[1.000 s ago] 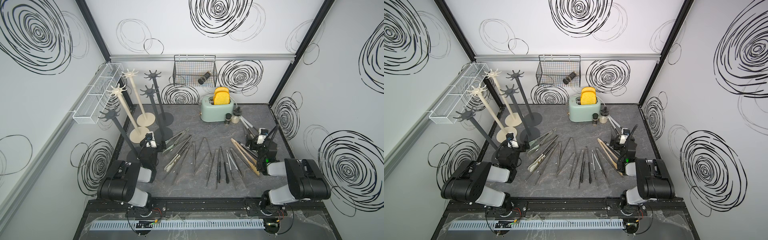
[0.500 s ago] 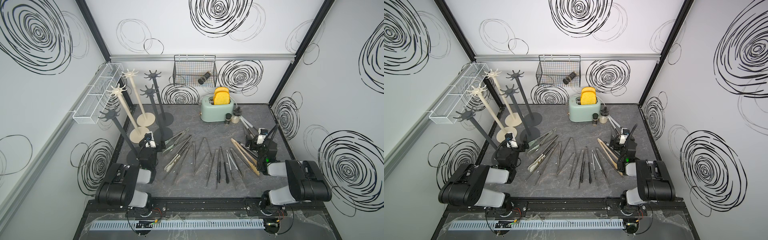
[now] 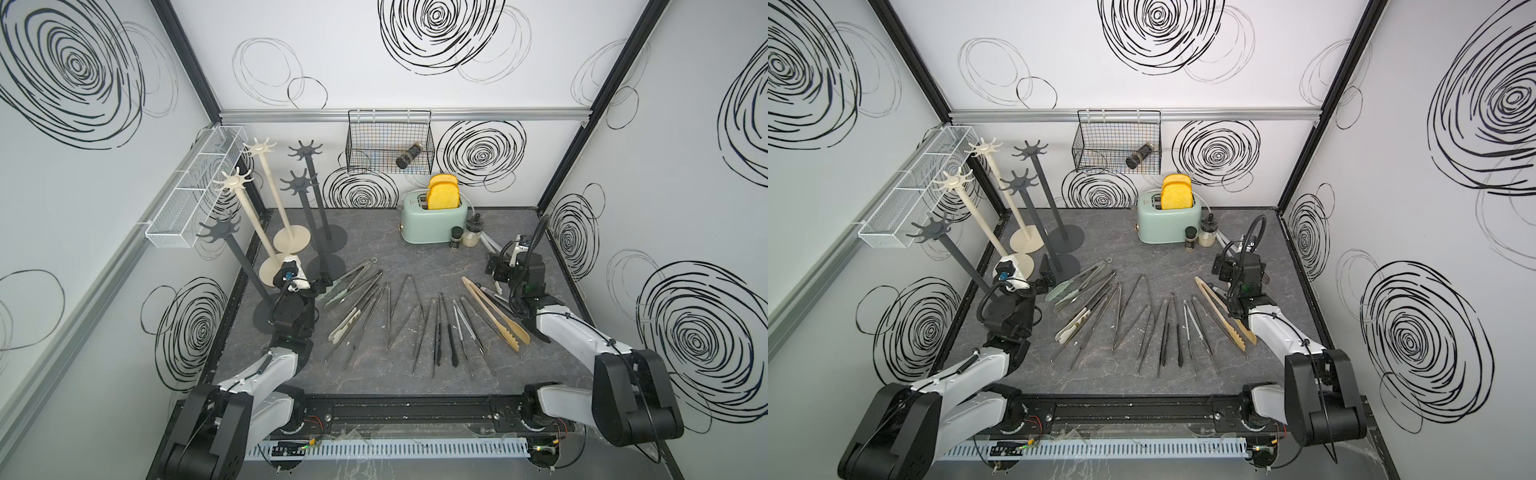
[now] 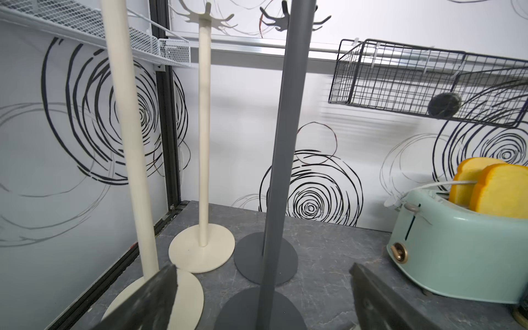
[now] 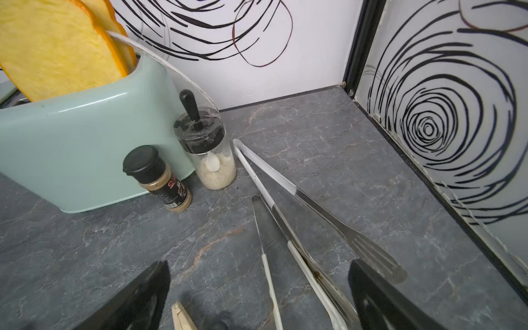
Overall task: Hang food tongs on kitchen utensil racks
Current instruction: Pick up the rack from the center of the board.
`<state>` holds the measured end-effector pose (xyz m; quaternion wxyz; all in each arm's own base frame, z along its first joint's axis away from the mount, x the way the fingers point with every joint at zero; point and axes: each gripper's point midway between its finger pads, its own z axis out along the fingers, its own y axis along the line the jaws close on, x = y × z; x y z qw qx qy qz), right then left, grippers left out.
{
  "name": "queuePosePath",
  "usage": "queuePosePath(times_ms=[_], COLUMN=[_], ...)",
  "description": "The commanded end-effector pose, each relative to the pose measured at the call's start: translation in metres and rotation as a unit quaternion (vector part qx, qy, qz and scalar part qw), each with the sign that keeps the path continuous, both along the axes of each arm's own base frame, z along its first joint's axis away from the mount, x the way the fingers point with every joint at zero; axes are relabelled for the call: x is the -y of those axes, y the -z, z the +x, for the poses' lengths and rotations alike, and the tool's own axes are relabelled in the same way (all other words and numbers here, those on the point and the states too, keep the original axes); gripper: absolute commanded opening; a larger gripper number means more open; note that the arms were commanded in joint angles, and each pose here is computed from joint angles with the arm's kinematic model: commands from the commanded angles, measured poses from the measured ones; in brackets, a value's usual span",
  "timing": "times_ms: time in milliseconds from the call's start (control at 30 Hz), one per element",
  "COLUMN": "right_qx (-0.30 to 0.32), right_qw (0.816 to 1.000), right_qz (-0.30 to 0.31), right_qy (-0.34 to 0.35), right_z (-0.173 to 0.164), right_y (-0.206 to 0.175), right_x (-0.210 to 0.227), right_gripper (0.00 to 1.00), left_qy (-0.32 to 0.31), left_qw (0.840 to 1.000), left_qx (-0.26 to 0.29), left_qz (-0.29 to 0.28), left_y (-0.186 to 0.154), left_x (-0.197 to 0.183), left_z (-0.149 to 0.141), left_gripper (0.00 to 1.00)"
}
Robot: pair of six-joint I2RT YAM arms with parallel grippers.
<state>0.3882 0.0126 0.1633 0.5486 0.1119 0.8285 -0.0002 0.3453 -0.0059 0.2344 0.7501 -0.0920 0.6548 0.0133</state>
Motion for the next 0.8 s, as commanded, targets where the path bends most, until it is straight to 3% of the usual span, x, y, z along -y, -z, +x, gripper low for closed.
queuePosePath(times_ms=[0,400,767], right_qx=[-0.003,0.002,-0.017], right_qw=[1.0,0.998,0.997], right_qz=[0.015,0.029,0.033], right_qy=[-0.008,-0.063,-0.074], right_z=[-0.008,0.001,0.005], right_y=[0.001,-0.002,0.011], right_x=[-0.004,-0.023,-0.026], right_gripper=[1.0,1.0,1.0], left_qy=[-0.01,-0.055,-0.085], left_qw=[0.999,0.996,0.993], left_qx=[0.038,0.059,0.045], left_qz=[-0.001,0.033,0.062], left_y=[-0.022,-0.038,-0.045], left_x=[0.0,-0.013,-0.03], left_z=[0.008,0.079,0.111], left_gripper=[0.98,1.0,0.97])
